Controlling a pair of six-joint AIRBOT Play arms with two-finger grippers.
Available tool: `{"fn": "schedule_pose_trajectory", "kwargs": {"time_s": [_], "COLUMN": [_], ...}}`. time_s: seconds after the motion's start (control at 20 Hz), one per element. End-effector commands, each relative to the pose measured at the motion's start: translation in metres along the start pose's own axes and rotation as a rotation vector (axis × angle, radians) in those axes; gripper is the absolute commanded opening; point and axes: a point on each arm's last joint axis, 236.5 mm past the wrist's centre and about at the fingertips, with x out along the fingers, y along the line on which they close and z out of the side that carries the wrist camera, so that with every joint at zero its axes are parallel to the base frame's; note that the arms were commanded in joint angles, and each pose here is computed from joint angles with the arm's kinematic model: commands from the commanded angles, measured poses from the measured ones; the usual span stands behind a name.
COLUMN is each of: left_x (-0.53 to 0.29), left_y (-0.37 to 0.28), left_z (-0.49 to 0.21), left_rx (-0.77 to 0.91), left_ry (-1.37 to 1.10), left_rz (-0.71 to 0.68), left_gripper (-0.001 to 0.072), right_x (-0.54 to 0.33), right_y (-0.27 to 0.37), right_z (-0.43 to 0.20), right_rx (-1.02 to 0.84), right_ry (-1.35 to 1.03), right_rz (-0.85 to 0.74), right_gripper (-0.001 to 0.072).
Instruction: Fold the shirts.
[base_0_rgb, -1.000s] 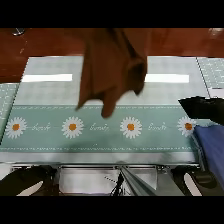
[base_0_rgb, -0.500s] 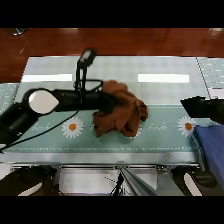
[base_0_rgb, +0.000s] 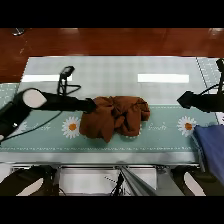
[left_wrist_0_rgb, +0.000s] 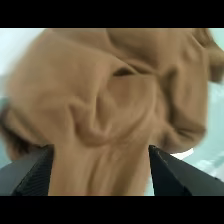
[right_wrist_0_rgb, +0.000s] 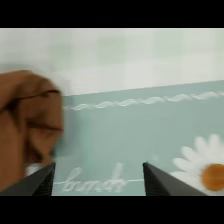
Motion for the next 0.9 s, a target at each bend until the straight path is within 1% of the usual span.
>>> {"fn": "schedule_pose_trajectory", "kwargs": {"time_s": [0.0, 0.05, 0.1, 0.15, 0.2, 0.35, 0.4, 0.45, 0.55, 0.65, 0.85], "left_x": [-0.056, -0.068, -0.072, -0.066, -0.052, -0.008, 0.004, 0.015, 0.032, 0.043, 0.056], "left_y": [0.073, 0.093, 0.104, 0.103, 0.092, 0.037, 0.027, 0.022, 0.012, 0.007, 0.019], "left_z": [-0.012, -0.023, -0.039, -0.056, -0.080, -0.140, -0.149, -0.154, -0.158, -0.156, -0.127], "left_rx": [-0.108, -0.172, -0.283, -0.375, -0.447, -0.524, -0.557, -0.578, -0.556, -0.526, -0.554], "left_ry": [0.088, 0.091, 0.084, 0.082, 0.103, 0.204, 0.201, 0.183, 0.146, 0.118, -0.032], "left_rz": [0.127, 0.156, 0.147, 0.102, 0.024, -0.234, -0.274, -0.288, -0.290, -0.265, -0.202], "left_gripper": [0.0703, 0.0703, 0.0703, 0.0702, 0.0702, 0.0702, 0.0703, 0.0702, 0.0702, 0.0702, 0.0700], "right_x": [0.002, -0.004, -0.006, -0.003, 0.007, 0.044, 0.052, 0.060, 0.071, 0.074, 0.076], "right_y": [-0.076, -0.101, -0.117, -0.123, -0.115, -0.051, -0.032, -0.018, -0.003, 0.007, 0.022], "right_z": [-0.008, -0.017, -0.026, -0.033, -0.041, -0.077, -0.088, -0.098, -0.110, -0.110, -0.112], "right_rx": [0.103, 0.170, 0.242, 0.320, 0.374, 0.426, 0.420, 0.412, 0.366, 0.323, 0.297], "right_ry": [0.103, 0.114, 0.104, 0.076, 0.056, 0.093, 0.112, 0.136, 0.159, 0.157, 0.165], "right_rz": [-0.145, -0.179, -0.195, -0.178, -0.125, 0.136, 0.203, 0.243, 0.257, 0.261, 0.275], "right_gripper": [0.0625, 0.0625, 0.0624, 0.0625, 0.0625, 0.0624, 0.0625, 0.0624, 0.0624, 0.0624, 0.0624]}}
